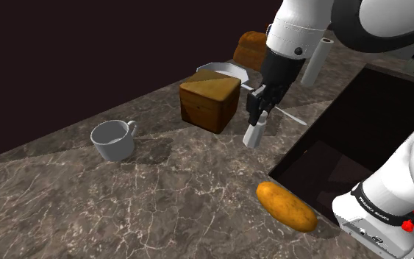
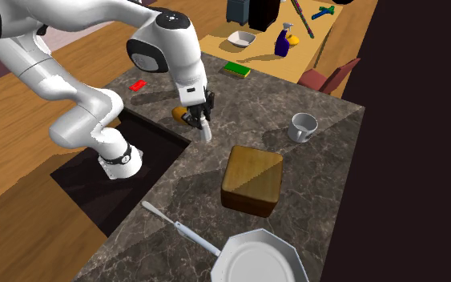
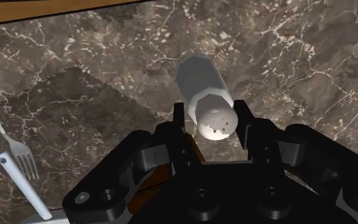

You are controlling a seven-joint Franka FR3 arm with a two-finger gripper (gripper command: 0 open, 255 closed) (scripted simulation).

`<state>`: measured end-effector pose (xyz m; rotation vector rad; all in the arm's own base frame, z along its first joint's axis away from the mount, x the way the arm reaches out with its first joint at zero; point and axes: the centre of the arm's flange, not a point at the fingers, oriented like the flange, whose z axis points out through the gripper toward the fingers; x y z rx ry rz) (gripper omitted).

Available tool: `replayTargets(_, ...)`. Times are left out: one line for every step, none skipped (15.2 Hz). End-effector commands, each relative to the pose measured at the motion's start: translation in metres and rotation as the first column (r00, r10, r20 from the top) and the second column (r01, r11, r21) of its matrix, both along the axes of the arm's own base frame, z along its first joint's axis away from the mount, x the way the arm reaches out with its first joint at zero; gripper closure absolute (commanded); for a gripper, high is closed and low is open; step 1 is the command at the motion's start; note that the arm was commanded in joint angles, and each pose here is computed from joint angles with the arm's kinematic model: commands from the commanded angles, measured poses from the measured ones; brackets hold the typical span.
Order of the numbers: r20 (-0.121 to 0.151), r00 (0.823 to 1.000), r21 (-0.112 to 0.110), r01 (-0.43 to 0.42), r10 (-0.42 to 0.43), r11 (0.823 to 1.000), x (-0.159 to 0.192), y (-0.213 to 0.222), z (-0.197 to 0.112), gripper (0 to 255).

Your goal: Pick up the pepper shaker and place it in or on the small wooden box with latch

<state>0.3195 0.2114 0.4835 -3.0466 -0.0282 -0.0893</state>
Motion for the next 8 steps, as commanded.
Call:
replayTargets(0.0, 1.0, 0.0, 0.0, 0.0, 1.0, 0.0, 0.001, 0.011, 255)
replayTargets(0.0, 1.0, 0.0, 0.0, 0.0, 1.0, 0.0, 0.001, 0.016, 255)
replayTargets(0.0, 1.0, 0.0, 0.0, 0.0, 1.0, 0.0, 0.001, 0.021, 255)
replayTargets(0.0, 1.0, 0.0, 0.0, 0.0, 1.0, 0.0, 0.001, 0.027, 255)
replayTargets(0.0, 1.0, 0.0, 0.0, 0.0, 1.0, 0.0, 0.001, 0.032, 255)
replayTargets(0.0, 1.0, 0.0, 0.0, 0.0, 1.0, 0.0, 0.001, 0.037, 255)
replayTargets(0.0, 1.0, 0.0, 0.0, 0.0, 1.0, 0.0, 0.001, 0.042, 255)
replayTargets(0.0, 1.0, 0.0, 0.0, 0.0, 1.0, 0.0, 0.001, 0.048, 255)
